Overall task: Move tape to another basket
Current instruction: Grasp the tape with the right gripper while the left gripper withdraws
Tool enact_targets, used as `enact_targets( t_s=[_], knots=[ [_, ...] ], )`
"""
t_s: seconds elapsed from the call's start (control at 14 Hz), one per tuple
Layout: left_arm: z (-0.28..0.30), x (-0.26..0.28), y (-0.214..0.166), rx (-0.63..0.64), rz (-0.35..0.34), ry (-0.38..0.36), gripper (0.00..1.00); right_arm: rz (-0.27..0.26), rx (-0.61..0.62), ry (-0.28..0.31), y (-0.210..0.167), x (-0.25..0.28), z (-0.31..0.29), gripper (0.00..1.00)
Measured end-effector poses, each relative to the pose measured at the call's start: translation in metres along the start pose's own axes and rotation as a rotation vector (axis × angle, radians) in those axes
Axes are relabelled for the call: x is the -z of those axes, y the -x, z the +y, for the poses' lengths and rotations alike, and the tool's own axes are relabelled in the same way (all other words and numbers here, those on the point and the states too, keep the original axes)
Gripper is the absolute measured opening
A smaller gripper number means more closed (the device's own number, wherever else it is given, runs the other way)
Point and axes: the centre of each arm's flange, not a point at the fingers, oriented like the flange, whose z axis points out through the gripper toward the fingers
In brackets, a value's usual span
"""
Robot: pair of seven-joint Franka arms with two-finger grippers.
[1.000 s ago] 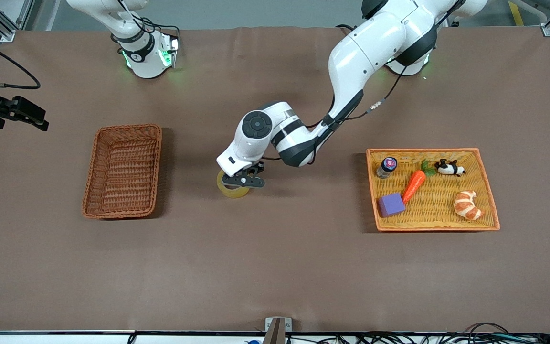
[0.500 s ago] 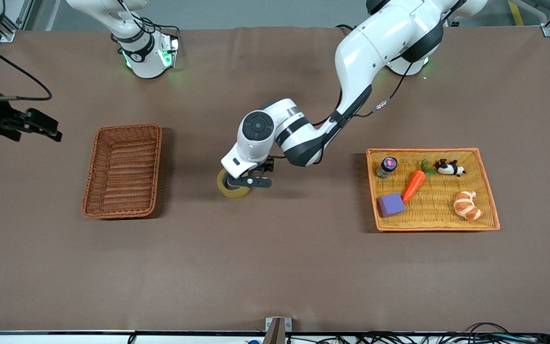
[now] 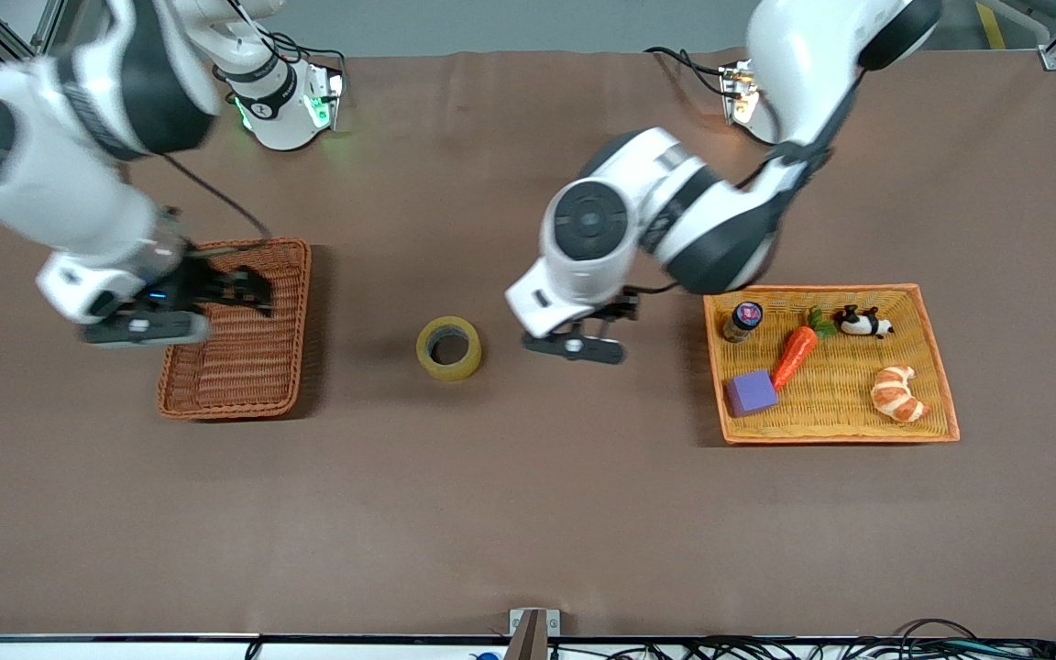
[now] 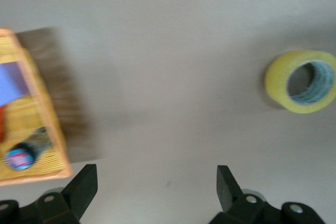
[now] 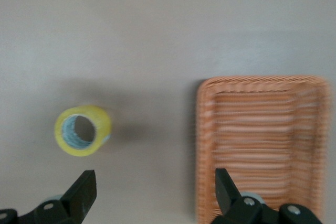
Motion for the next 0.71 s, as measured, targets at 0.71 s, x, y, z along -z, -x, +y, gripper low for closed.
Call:
enact_targets(
  t_s=[0.71],
  knots=[
    [-0.22, 0.126, 0.029, 0.24, 0.096, 0.045, 1.0, -0.011, 0.058, 0.062, 0.034, -0.196, -0.135, 1.0]
  ],
)
